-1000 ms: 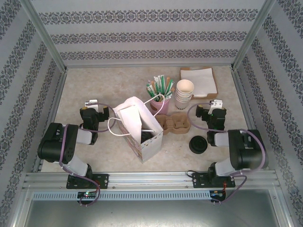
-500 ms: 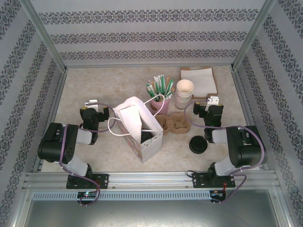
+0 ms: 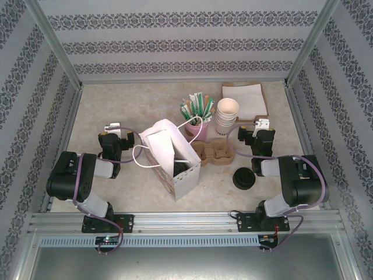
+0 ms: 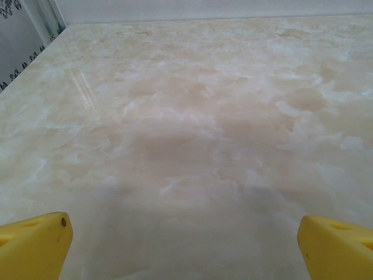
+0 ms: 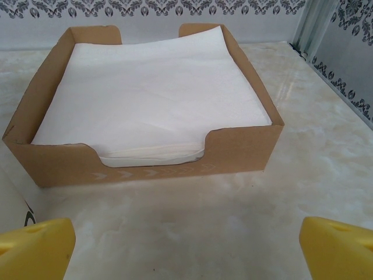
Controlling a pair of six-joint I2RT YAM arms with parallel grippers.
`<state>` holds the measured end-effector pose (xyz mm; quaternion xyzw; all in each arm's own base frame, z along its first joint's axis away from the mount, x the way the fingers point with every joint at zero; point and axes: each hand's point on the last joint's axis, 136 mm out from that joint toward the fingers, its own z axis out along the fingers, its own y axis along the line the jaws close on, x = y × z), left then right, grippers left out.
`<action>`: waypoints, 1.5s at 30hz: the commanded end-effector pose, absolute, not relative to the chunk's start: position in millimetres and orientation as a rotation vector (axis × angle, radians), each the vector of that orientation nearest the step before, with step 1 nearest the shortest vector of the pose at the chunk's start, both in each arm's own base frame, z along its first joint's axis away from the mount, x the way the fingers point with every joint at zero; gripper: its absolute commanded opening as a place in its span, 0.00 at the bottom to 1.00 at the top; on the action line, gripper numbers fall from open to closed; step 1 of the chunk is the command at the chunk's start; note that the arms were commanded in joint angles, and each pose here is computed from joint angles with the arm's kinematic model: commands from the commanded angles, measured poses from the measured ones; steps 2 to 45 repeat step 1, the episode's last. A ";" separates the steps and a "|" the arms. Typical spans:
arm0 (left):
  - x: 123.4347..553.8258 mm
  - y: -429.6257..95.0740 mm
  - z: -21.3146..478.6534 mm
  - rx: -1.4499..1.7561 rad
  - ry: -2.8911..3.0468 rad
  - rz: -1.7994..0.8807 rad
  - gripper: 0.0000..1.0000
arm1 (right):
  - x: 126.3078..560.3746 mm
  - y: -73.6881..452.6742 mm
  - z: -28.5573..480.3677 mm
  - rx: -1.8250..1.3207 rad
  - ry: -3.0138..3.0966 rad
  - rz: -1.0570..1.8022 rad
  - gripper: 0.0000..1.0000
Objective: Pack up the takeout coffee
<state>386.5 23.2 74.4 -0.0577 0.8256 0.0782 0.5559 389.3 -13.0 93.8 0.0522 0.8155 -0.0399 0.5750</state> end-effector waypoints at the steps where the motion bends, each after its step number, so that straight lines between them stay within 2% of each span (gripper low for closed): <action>1: 394.8 27.1 91.5 -0.142 1.882 0.189 1.00 | 393.7 -13.5 106.3 0.122 1.871 -0.101 0.98; 45: 394.8 27.1 91.5 -0.142 1.882 0.189 1.00 | 393.7 -13.5 106.3 0.122 1.871 -0.101 0.98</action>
